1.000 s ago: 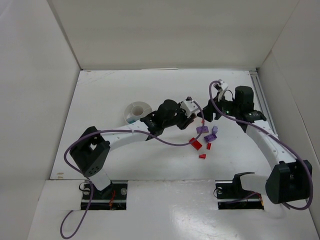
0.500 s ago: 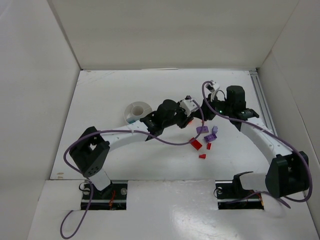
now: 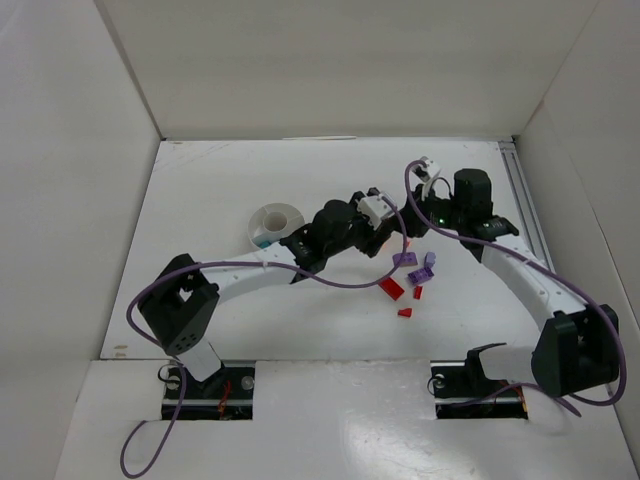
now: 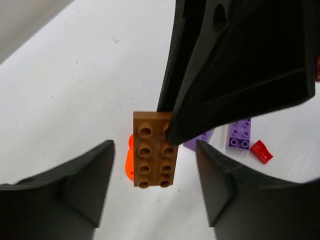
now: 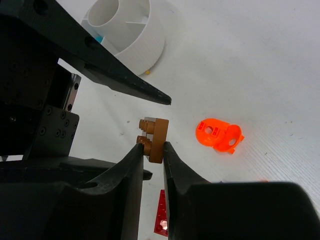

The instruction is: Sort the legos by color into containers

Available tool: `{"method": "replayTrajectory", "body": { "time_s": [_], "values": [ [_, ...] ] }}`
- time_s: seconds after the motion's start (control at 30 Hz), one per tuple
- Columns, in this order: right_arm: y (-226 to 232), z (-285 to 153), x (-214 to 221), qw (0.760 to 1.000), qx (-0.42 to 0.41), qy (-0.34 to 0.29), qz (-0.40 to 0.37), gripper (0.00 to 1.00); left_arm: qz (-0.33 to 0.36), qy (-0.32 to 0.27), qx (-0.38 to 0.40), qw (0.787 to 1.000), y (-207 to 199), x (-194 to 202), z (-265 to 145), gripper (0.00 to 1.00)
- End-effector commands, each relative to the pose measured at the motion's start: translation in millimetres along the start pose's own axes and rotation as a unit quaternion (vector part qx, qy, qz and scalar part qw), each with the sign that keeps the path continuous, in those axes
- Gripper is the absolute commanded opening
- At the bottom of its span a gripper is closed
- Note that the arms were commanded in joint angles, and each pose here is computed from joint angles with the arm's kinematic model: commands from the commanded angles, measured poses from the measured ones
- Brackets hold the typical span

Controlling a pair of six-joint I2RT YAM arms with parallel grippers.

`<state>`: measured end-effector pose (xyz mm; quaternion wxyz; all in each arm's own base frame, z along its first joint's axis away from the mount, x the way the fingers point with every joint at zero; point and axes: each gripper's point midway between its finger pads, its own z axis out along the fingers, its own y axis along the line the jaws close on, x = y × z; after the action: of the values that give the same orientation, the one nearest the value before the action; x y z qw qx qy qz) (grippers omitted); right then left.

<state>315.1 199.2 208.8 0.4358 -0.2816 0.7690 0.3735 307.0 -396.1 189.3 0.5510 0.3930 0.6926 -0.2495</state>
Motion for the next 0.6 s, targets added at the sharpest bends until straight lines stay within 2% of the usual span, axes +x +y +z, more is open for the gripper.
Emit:
{"method": "replayTrajectory", "body": {
  "time_s": [0.0, 0.03, 0.1, 0.13, 0.2, 0.23, 0.27, 0.37, 0.4, 0.43, 0.47, 0.5, 0.53, 0.57],
  "values": [
    [10.6, -7.7, -39.3, 0.997, -0.003, -0.048, -0.065, 0.00, -0.012, -0.055, -0.009, 0.998, 0.8, -33.5, -14.2, 0.63],
    [11.0, -10.5, -42.7, 0.996, 0.003, -0.053, -0.074, 0.00, -0.019, -0.061, -0.009, 0.998, 0.6, -38.0, -16.7, 0.69],
    [10.0, -12.5, -45.2, 0.995, 0.010, -0.057, -0.082, 0.00, -0.020, -0.060, -0.014, 0.998, 2.1, -34.7, -19.5, 0.71],
    [11.7, -14.7, -47.8, 0.994, 0.010, -0.061, -0.091, 0.00, -0.027, -0.067, -0.018, 0.997, 6.5, -40.0, -22.9, 0.78],
    [8.6, -17.0, -50.5, 0.993, 0.024, -0.064, -0.098, 0.00, -0.041, -0.062, -0.023, 0.997, 9.9, -35.8, -29.6, 0.84],
    [8.6, -17.0, -50.5, 0.993, 0.024, -0.064, -0.098, 0.00, -0.050, -0.068, -0.017, 0.996, 7.7, -40.4, -32.1, 0.90],
    [7.5, -21.6, -57.9, 0.990, 0.029, -0.072, -0.114, 0.00, -0.063, -0.070, -0.024, 0.995, 14.6, -42.8, -40.4, 1.00],
    [5.8, -23.3, -71.8, 0.983, 0.033, -0.081, -0.162, 0.00, -0.156, -0.054, -0.045, 0.985, 29.9, -34.8, -59.6, 1.00],
    [5.4, -19.7, -72.3, 0.981, 0.029, -0.074, -0.177, 0.00, -0.182, -0.040, -0.052, 0.981, 32.5, -32.0, -77.0, 1.00],
    [6.4, -18.2, -75.6, 0.977, 0.027, -0.069, -0.198, 0.00, -0.235, -0.037, -0.070, 0.969, 41.4, -28.3, -87.9, 1.00],
    [9.4, -13.0, -68.9, 0.973, 0.026, -0.044, -0.223, 0.00, -0.262, -0.036, -0.080, 0.961, 46.2, -27.7, -99.1, 1.00],
    [10.7, -8.3, -81.5, 0.968, 0.031, -0.038, -0.248, 0.00, -0.286, -0.056, -0.095, 0.952, 53.3, -40.1, -120.5, 1.00],
    [8.3, -4.9, -81.1, 0.964, 0.047, -0.020, -0.263, 0.00, -0.320, -0.031, -0.150, 0.935, 74.2, -19.2, -137.0, 1.00],
    [12.6, 0.9, -87.8, 0.958, 0.047, -0.020, -0.282, 0.00, -0.348, -0.032, -0.181, 0.919, 85.3, -15.9, -150.8, 1.00]
  ]
}}
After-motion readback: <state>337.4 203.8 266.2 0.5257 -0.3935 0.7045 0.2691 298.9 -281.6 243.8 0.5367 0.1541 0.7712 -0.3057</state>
